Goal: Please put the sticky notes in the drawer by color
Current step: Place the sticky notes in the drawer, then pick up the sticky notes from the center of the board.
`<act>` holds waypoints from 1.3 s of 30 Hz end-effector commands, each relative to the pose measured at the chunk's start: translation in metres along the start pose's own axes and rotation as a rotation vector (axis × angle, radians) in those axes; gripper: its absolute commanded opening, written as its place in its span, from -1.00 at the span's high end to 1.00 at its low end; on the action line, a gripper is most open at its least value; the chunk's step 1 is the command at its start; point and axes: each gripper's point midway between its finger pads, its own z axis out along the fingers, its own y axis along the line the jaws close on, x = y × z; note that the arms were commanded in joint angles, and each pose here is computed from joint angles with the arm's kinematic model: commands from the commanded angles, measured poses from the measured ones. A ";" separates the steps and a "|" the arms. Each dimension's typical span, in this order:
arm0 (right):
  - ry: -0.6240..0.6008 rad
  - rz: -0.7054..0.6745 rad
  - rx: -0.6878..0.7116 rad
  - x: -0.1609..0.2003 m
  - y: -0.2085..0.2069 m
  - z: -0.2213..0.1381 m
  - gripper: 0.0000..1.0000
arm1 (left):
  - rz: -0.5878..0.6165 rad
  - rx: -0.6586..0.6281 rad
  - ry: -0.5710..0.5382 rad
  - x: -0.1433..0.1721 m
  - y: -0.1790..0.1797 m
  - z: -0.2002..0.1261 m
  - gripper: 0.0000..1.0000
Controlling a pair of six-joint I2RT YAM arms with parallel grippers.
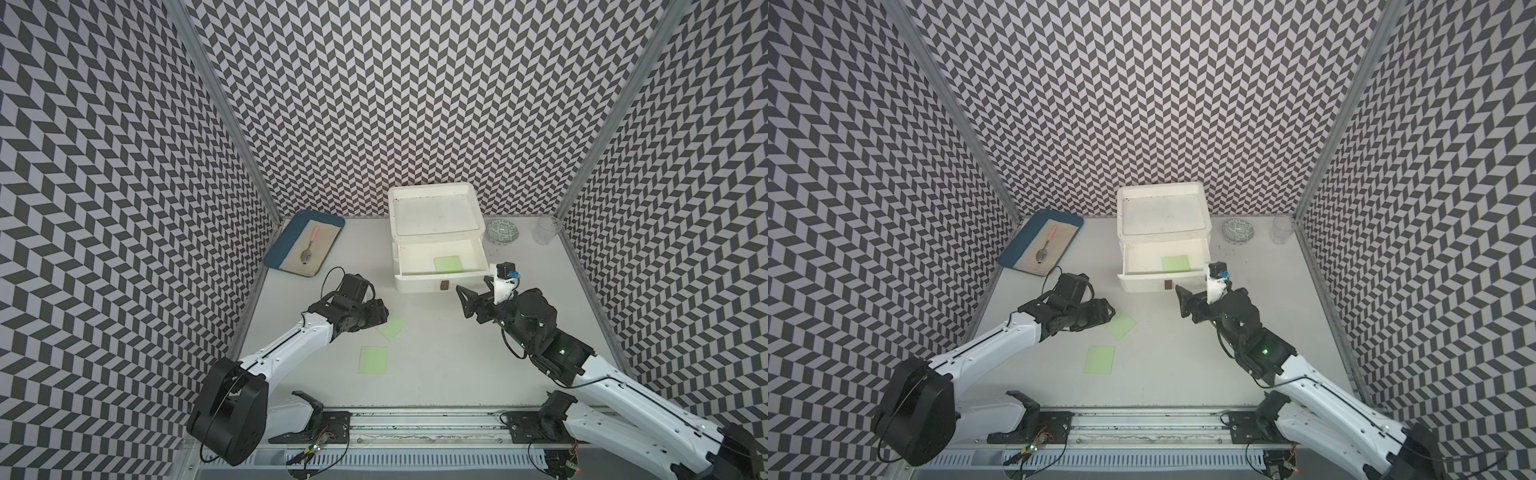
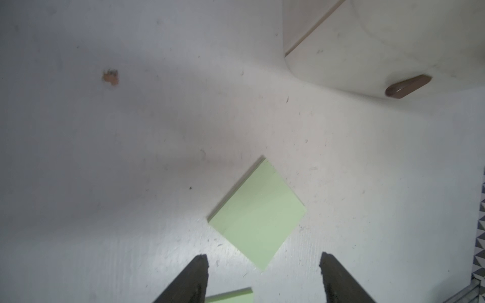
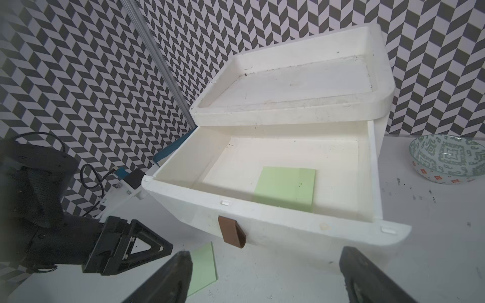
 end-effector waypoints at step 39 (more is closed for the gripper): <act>-0.092 0.061 -0.005 -0.011 -0.002 -0.007 -0.87 | 0.195 -0.453 0.340 0.122 0.049 0.025 -0.91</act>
